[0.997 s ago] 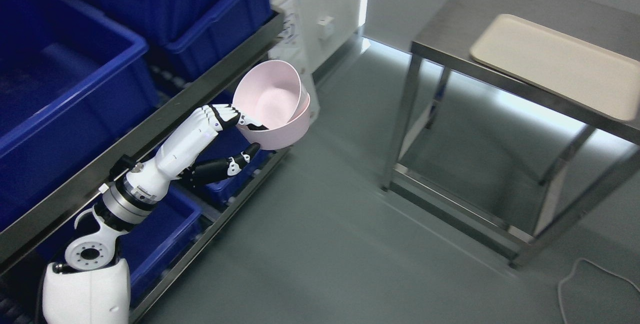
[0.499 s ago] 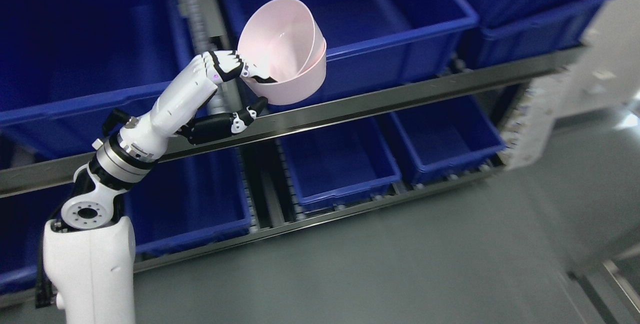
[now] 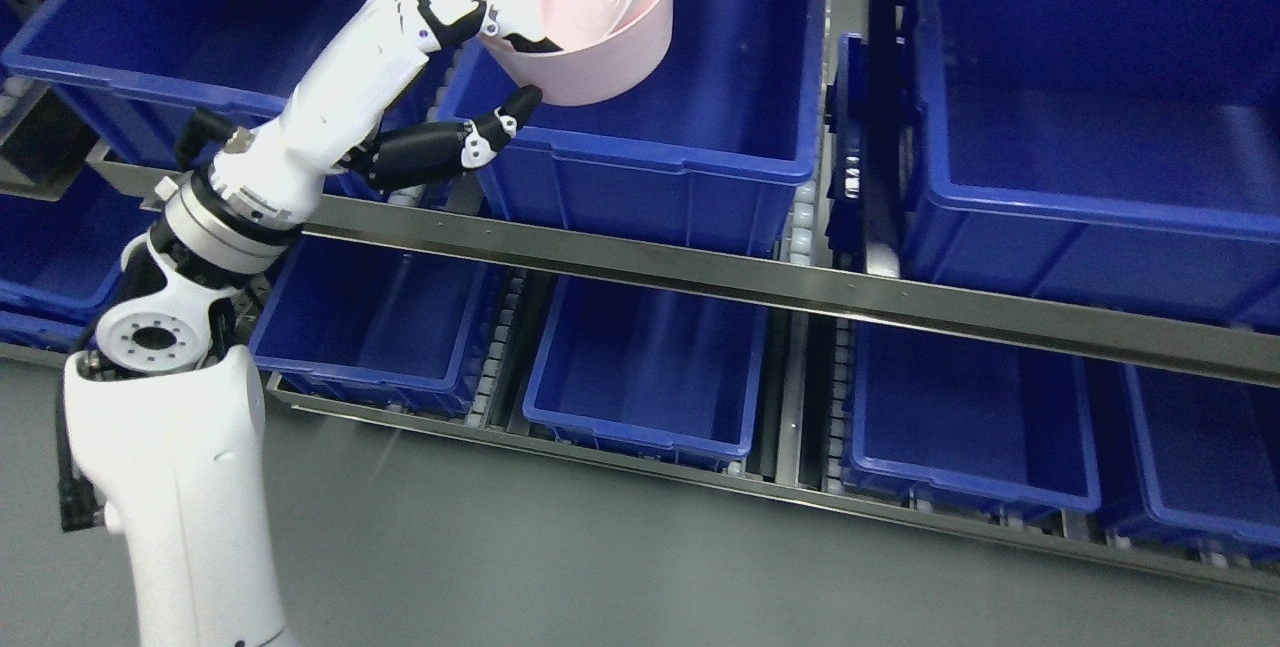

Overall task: Stack pink IKEA bowls on left shelf middle
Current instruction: 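Hold the stacked bowls while the robot turns toward the blue bin shelf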

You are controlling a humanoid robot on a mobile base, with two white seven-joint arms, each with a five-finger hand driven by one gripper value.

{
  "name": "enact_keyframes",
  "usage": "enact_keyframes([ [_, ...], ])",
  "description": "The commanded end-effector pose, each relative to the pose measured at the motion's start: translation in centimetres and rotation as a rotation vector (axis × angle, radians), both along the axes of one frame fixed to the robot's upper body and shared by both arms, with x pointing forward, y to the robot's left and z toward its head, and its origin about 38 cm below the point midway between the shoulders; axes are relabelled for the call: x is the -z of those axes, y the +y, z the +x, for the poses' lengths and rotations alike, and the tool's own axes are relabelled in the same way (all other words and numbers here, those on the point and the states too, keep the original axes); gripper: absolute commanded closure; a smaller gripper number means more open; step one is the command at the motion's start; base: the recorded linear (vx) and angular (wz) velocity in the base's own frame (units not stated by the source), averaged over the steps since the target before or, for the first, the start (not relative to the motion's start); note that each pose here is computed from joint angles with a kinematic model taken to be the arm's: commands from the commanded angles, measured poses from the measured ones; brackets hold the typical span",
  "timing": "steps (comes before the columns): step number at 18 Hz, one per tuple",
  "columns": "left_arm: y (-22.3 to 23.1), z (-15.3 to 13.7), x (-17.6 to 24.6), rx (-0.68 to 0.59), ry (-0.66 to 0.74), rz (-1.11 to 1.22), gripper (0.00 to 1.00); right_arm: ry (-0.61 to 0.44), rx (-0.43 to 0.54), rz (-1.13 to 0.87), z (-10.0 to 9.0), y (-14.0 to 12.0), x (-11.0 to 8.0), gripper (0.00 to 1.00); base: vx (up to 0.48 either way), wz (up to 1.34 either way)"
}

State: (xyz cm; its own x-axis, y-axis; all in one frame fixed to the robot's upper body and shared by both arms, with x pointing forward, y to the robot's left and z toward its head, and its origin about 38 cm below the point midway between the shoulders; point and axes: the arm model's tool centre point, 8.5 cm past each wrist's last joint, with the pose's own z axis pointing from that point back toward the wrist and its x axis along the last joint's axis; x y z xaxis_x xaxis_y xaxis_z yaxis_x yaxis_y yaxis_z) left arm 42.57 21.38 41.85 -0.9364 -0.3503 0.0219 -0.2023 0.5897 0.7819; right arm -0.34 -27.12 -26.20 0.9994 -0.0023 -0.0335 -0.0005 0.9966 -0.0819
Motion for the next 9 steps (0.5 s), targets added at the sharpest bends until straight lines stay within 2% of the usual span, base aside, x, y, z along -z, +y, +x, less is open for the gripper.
enact_keyframes([
  [1,-2.6,1.6,-3.9,0.007,-0.030,0.096,0.95,-0.004,0.011,-0.017,-0.7,-1.1,-0.1,0.00,0.112,0.51],
  [4,-5.4,2.1,-4.5,0.052,0.016,0.142,0.95,-0.006,0.010,-0.017,-0.7,-1.1,-0.1,0.00,0.131,0.25],
  [9,-10.2,2.7,-2.7,0.121,0.121,0.240,0.95,-0.005,0.010,-0.017,-0.7,-1.1,-0.1,0.00,0.155,-0.02],
])
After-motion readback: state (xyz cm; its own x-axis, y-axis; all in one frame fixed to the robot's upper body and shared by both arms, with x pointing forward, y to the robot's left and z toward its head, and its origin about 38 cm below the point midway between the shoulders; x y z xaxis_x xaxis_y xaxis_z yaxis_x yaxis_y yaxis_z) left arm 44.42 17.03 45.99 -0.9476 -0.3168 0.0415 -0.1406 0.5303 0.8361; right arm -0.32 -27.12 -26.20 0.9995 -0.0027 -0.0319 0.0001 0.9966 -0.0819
